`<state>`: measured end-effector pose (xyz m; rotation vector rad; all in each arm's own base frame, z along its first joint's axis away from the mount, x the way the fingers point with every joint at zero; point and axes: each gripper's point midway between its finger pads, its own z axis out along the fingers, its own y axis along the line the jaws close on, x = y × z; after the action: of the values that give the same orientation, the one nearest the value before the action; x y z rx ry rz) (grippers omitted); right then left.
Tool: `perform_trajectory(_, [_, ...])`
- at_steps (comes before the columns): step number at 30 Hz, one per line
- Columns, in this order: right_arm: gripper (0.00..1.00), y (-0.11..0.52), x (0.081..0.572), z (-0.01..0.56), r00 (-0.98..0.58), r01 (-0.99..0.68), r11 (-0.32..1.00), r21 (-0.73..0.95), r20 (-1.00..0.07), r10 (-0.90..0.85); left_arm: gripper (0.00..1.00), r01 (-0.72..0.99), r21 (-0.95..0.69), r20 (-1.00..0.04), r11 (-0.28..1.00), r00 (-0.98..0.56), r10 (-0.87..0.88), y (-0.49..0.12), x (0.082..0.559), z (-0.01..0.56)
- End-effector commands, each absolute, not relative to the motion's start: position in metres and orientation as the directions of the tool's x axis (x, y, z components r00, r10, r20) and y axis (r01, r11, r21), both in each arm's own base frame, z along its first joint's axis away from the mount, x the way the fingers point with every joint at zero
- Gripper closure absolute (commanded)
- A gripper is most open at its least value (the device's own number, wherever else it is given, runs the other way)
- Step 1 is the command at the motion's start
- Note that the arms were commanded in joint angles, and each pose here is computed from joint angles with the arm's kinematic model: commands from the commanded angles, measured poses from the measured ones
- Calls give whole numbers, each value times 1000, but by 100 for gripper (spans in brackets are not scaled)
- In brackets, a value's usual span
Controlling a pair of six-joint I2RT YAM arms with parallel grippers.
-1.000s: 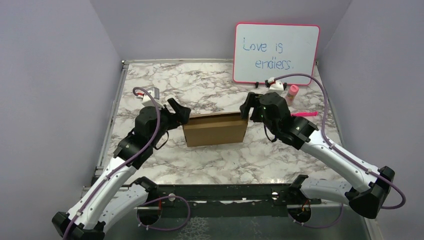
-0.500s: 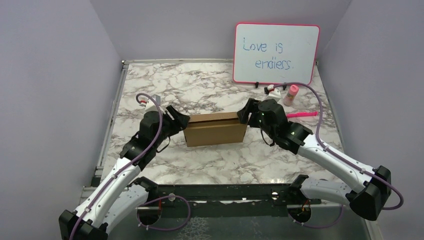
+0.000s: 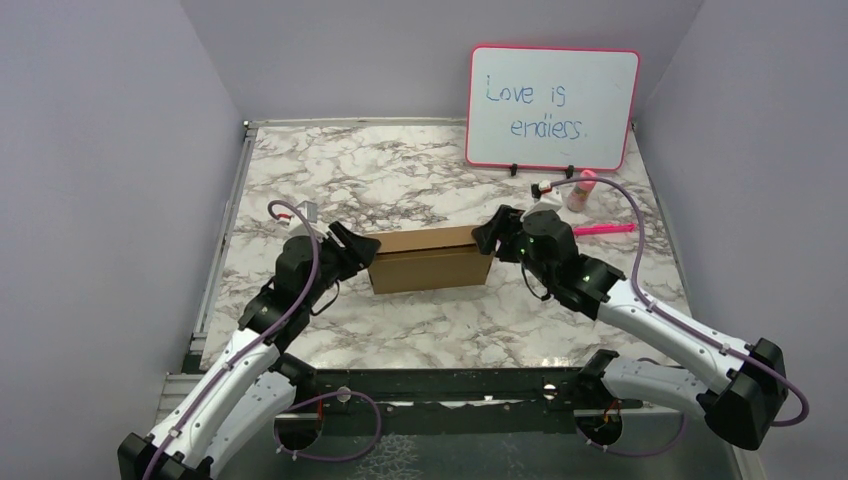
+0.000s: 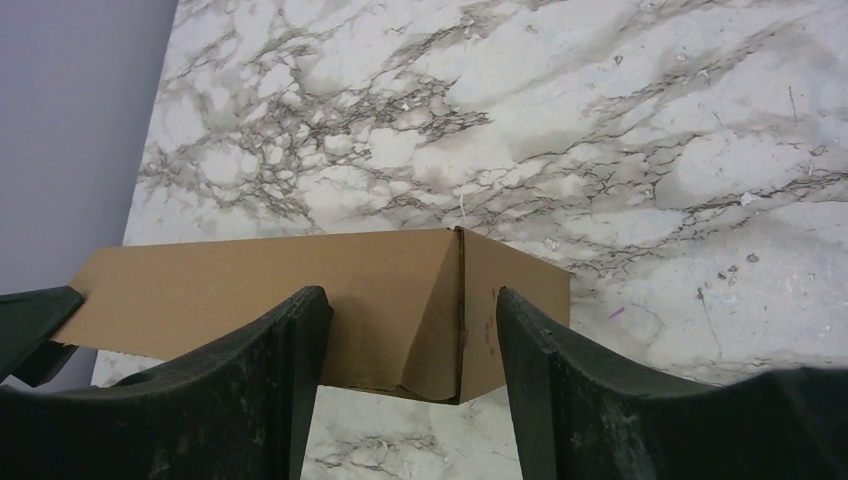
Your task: Fold the paper box
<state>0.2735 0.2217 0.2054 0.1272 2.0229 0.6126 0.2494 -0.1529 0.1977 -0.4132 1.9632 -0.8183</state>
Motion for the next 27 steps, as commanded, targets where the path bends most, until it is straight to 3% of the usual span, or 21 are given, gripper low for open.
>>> perform_trajectory(1, [33, 222, 258, 173, -597, -178, 879, 443, -758, 261, 44, -36, -646, -621, 762, -556, -553, -141, 238, 159])
perform_trajectory(8, [34, 223, 257, 157, -646, -192, 835, 515, -707, 288, 44, -52, -688, -571, 724, -577, -584, -143, 238, 140])
perform_trajectory(20, [35, 228, 262, 146, -691, -259, 740, 620, -655, 307, 46, -38, -845, -410, 534, -594, -692, -141, 243, 124])
perform_trajectory(27, [34, 223, 266, 149, -719, -294, 692, 659, -630, 294, 48, -52, -859, -378, 509, -606, -700, -135, 242, 114])
